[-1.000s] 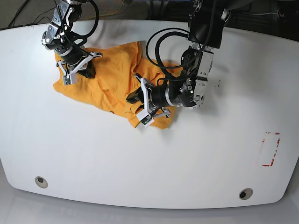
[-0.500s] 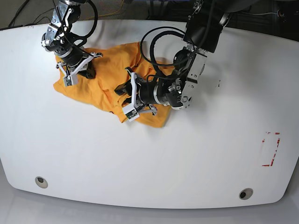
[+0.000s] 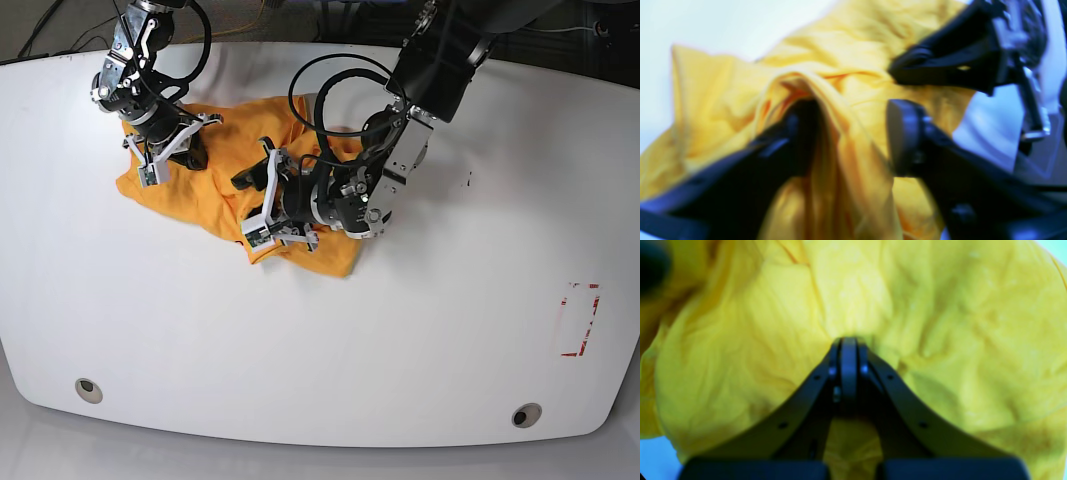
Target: Layout the t-shirt on the table in an organized manner, then fold the t-shirt properly
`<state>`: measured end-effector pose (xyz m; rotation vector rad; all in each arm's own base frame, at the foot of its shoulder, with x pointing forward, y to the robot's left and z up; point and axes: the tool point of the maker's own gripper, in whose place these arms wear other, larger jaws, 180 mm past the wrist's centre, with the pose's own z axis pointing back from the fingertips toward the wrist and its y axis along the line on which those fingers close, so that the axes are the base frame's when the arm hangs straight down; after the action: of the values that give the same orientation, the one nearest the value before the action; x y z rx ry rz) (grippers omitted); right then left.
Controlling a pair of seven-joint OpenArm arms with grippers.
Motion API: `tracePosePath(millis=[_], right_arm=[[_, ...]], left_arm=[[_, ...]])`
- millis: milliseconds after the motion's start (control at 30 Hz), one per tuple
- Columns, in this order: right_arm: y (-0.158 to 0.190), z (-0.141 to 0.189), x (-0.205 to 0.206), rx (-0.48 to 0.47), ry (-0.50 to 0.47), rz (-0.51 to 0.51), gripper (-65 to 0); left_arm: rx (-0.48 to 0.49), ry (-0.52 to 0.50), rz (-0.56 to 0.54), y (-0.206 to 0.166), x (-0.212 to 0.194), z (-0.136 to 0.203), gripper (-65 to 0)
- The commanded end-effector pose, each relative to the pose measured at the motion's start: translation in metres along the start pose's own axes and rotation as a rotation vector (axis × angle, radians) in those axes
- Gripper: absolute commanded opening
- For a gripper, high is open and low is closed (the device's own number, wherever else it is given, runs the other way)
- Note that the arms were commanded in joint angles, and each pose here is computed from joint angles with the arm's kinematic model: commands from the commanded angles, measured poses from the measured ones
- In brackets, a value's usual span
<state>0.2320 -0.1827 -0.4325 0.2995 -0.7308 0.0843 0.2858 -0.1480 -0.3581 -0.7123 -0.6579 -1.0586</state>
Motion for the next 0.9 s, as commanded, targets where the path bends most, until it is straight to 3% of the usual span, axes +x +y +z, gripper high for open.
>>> tracePosePath(millis=[0, 400, 633, 867], right_arm=[[-0.004, 0.001, -0.017, -0.024, 0.087, 0.021, -65.0], [-0.004, 0.001, -0.017, -0.024, 0.087, 0.021, -65.0], [-0.004, 0.001, -0.017, -0.024, 0.087, 0.021, -65.0], [-0.004, 0.001, -0.017, -0.024, 0.087, 0.021, -65.0]], left_arm=[[0.004, -0.1, -0.05, 0.0, 0.038, 0.009, -23.6], [0.08, -0.21, -0.193, -0.002, 0.08, 0.047, -20.5], [0.2, -0.132, -0.328, 0.013, 0.064, 0.065, -20.8], [0.313, -0.116, -0.423, 0.029, 0.044, 0.08, -31.1]])
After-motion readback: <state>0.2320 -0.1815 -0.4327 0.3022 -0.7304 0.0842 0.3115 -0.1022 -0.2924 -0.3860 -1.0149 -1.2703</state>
